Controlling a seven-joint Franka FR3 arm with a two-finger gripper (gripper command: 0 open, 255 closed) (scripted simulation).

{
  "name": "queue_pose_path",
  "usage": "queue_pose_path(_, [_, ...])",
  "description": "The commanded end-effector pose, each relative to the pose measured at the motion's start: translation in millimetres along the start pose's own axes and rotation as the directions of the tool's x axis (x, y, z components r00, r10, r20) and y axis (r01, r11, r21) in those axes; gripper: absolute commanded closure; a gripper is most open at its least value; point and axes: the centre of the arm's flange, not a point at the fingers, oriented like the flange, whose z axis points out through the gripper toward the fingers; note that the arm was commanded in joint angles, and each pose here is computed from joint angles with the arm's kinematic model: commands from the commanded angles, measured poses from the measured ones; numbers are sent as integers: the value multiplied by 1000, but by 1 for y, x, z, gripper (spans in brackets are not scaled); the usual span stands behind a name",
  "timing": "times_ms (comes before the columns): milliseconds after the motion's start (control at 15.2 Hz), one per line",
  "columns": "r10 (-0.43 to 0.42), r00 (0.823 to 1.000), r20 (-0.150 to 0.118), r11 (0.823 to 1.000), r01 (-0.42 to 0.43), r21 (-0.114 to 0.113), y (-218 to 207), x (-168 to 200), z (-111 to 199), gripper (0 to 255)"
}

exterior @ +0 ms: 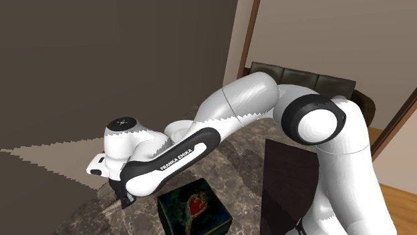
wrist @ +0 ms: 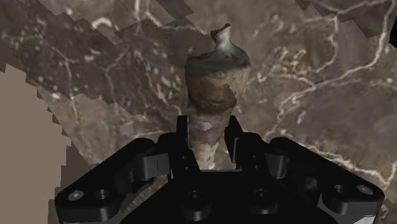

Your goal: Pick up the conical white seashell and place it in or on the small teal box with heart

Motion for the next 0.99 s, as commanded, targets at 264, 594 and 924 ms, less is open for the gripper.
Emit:
queue_pose_path(264, [7,1000,7,1000,-7,3,6,-4,-15,255])
queue_pose_path(594, [7,1000,7,1000,-7,3,9,-2,-42,255])
queue_pose_path(924, [7,1000,7,1000,-7,3,11,0,-68,255])
